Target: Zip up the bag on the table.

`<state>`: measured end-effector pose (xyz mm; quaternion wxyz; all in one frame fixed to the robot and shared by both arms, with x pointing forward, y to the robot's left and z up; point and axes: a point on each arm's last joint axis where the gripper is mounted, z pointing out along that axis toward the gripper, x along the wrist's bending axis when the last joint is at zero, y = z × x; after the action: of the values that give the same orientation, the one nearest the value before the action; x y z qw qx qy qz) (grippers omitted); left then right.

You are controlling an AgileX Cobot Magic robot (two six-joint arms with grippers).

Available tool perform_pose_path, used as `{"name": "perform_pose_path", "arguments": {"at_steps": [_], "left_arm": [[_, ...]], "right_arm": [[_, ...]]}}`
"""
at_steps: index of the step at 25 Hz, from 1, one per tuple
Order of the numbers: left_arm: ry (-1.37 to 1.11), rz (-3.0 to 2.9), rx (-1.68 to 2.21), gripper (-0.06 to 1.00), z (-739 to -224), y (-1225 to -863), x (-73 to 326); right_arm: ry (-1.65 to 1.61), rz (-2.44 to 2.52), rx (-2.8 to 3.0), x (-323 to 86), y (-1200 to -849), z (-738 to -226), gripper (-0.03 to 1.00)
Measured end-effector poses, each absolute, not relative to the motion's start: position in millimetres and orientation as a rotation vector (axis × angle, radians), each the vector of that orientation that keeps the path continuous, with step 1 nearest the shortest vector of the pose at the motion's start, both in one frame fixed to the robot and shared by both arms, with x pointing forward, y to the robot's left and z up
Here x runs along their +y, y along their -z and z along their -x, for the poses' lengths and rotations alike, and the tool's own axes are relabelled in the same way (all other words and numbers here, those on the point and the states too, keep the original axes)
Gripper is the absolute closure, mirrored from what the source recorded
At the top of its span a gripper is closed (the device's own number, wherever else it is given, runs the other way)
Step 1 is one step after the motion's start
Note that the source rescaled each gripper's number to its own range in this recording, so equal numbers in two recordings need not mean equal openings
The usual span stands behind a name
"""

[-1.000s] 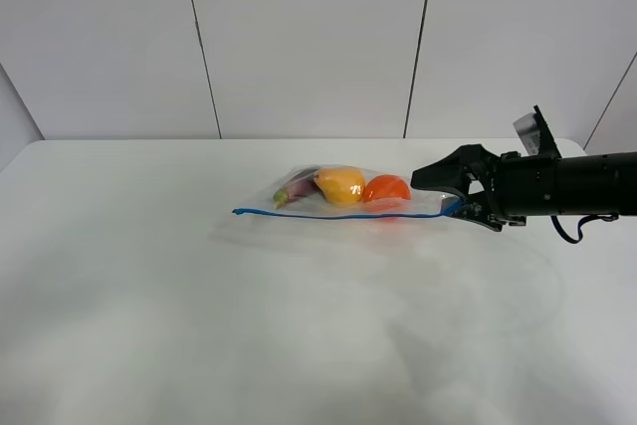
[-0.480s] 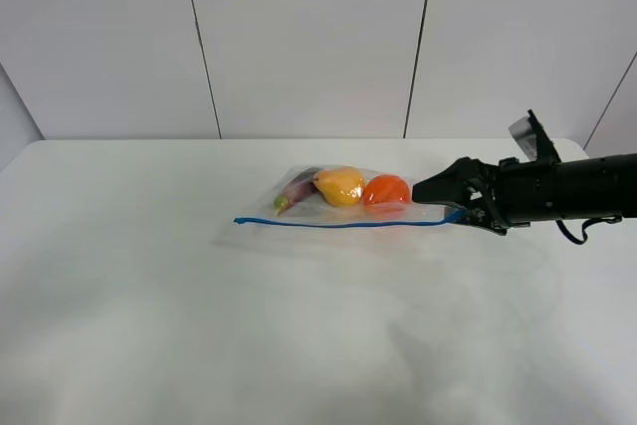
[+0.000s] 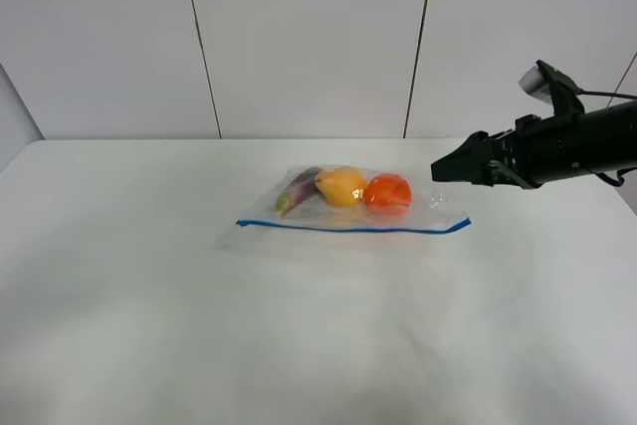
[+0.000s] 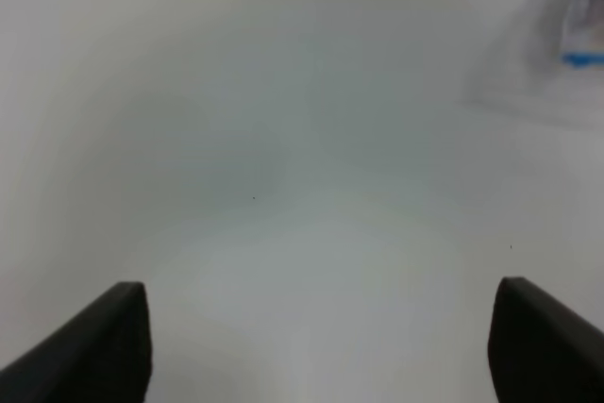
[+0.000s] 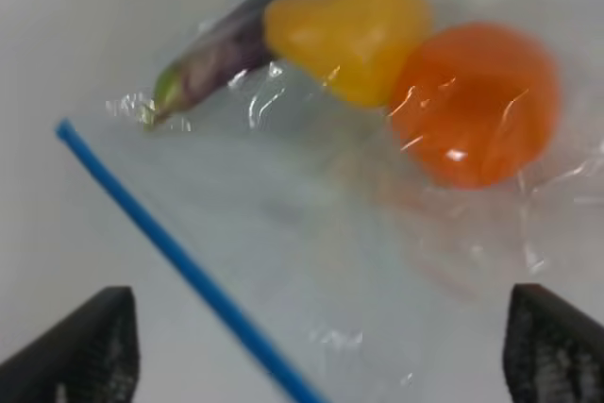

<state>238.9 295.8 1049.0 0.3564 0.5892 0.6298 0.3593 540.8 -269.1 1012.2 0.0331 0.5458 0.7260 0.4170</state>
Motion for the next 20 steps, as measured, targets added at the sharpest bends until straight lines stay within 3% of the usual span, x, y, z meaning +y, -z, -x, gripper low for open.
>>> {"name": "perform_pose_path", "arguments": {"at_steps": [4, 20], "left_arm": [[-0.928, -1.522, 1.626, 0.09, -238.9, -1049.0, 295.8], [-0.928, -1.522, 1.626, 0.09, -238.9, -1049.0, 295.8]], "right_arm": [[-1.188, -1.676, 2.222, -274.3, -1018.4, -541.4, -0.02], [-0.661, -1.724, 2.14, -305.4, -1013.3, -533.7, -0.03]]}}
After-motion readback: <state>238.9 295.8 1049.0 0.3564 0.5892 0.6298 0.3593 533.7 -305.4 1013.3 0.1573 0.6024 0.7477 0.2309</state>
